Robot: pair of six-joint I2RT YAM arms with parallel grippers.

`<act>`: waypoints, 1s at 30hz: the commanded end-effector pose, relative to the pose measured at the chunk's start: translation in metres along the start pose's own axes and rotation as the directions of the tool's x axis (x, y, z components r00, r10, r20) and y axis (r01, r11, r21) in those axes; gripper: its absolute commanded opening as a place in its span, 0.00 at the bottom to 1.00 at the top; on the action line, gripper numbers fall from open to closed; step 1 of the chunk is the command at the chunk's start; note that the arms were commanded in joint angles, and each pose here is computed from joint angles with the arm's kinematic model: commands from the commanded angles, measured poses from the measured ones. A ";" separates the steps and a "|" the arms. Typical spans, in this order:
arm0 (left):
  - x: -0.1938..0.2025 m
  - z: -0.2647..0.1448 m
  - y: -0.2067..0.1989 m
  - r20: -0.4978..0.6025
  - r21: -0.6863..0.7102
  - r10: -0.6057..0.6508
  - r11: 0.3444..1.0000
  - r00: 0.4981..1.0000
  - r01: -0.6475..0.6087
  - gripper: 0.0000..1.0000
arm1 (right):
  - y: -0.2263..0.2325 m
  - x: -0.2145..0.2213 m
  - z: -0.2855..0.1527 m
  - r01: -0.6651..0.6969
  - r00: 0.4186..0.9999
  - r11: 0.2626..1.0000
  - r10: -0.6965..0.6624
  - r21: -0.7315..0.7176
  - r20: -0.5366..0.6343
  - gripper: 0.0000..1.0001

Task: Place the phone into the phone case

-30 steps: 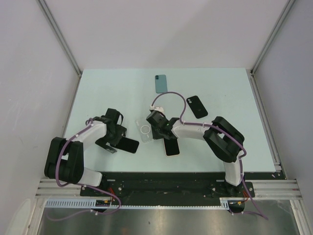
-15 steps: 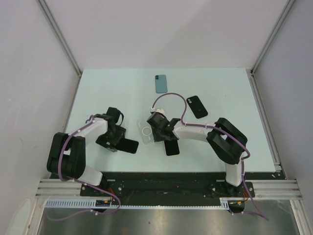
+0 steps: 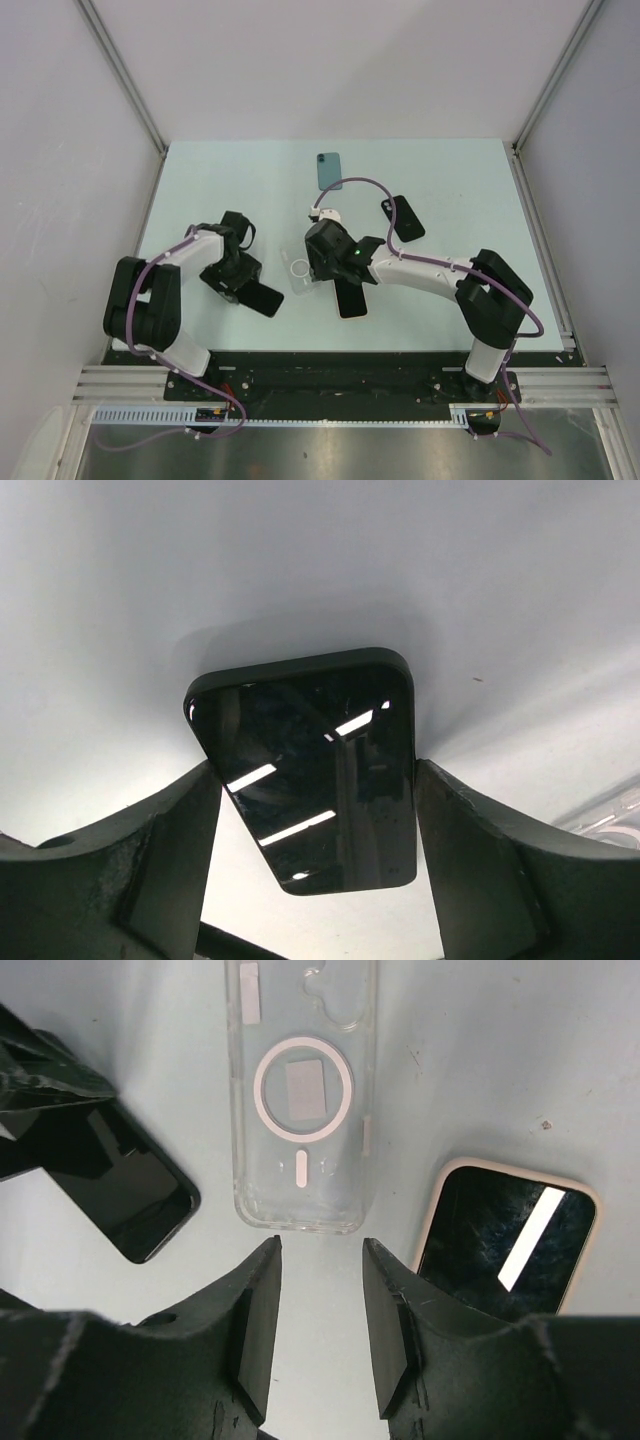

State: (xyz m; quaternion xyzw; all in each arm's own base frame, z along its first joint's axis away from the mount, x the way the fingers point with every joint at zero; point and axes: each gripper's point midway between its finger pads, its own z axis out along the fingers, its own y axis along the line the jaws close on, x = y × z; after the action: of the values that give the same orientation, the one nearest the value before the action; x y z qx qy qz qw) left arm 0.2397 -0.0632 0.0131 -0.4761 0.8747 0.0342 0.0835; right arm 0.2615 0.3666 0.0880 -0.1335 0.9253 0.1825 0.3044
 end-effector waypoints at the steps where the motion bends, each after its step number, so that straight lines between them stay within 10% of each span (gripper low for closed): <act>1: 0.012 0.002 -0.006 -0.081 0.024 0.196 0.981 0.977 -0.194 0.56 | 0.016 -0.016 -0.015 0.025 0.999 0.997 -0.022 -0.075 0.050 0.43; 12: 0.019 -0.019 -0.037 -0.007 0.228 0.372 0.904 0.928 -0.361 0.47 | 0.061 -0.009 -0.011 -0.030 1.000 0.877 0.028 -0.480 -0.010 0.46; 30: 0.014 -0.062 -0.089 0.075 0.422 0.443 0.798 0.893 -0.431 0.44 | 0.033 -0.024 -0.010 -0.070 0.997 0.885 0.072 -0.460 -0.013 0.47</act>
State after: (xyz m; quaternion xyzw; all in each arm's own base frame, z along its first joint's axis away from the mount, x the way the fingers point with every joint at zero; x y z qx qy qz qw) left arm 0.2711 -0.1121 0.0399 -0.2590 0.9553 -0.0882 0.1124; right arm 0.2624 0.3899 0.0992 -0.1563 0.8768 0.3859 0.2406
